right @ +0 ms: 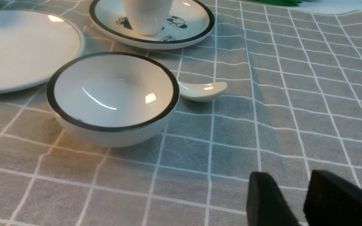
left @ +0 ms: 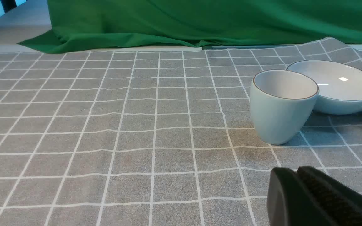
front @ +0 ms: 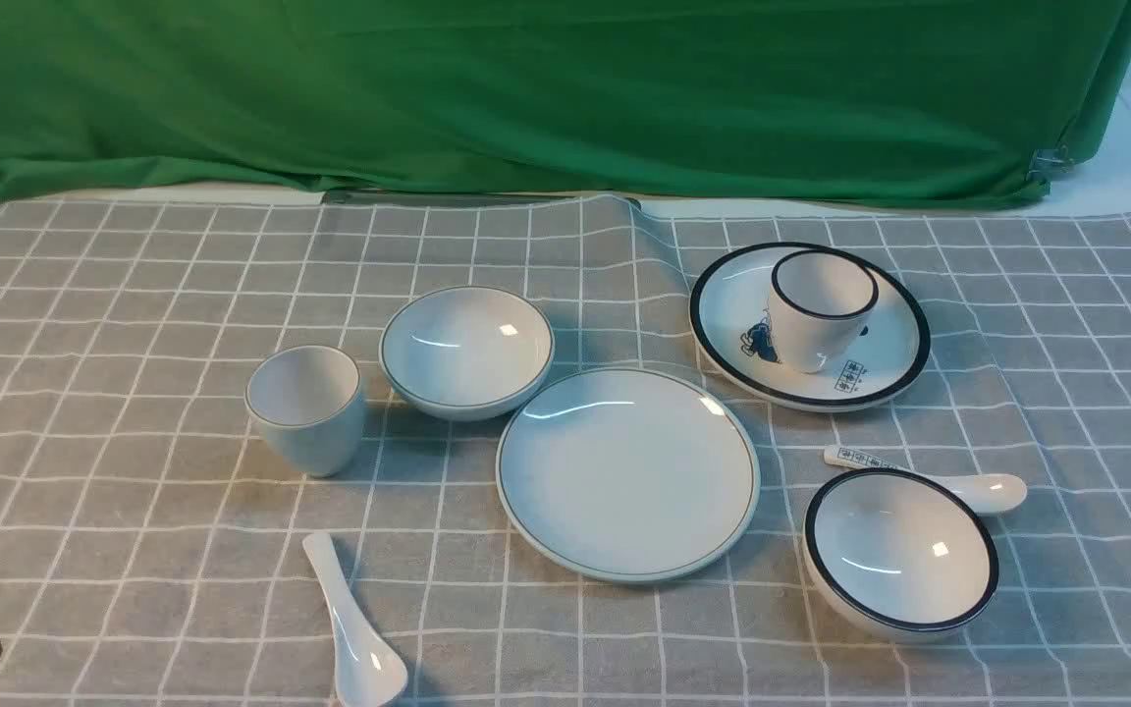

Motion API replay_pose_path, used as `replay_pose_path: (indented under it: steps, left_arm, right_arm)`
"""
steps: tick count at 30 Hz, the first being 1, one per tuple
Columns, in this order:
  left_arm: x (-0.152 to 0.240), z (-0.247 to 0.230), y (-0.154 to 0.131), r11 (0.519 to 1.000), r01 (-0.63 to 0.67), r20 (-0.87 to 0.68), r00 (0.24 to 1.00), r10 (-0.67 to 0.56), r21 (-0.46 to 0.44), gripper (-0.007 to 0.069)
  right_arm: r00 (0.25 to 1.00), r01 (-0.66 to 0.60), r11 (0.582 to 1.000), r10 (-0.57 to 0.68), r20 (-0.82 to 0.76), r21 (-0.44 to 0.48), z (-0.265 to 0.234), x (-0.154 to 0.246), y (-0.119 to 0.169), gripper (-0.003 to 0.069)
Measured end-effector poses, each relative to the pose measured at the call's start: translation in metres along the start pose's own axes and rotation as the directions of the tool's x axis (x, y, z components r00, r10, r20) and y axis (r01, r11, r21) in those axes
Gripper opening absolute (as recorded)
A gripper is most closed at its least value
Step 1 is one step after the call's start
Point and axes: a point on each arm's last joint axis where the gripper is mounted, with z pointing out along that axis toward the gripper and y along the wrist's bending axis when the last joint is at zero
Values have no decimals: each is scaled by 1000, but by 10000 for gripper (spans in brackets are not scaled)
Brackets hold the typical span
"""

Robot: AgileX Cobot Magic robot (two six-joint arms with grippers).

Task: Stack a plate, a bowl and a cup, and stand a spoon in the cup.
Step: Use the left arm to grab a blue rice bowl

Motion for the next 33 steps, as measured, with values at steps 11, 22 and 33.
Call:
replay_pose_path:
  steps: [11,22,33]
  left_arm:
    - [0,0,0,1000,0,0,1000,0,0,18]
    - [0,0,0,1000,0,0,1000,0,0,18]
    - [-21,-3,5,962,272,236,934,-266,9,18]
  right_arm:
    - [1000,0,1000,0,0,0,0,0,0,242]
    - [1000,0,1000,0,0,0,0,0,0,242]
    - [1000,0,1000,0,1,0,0,0,0,242]
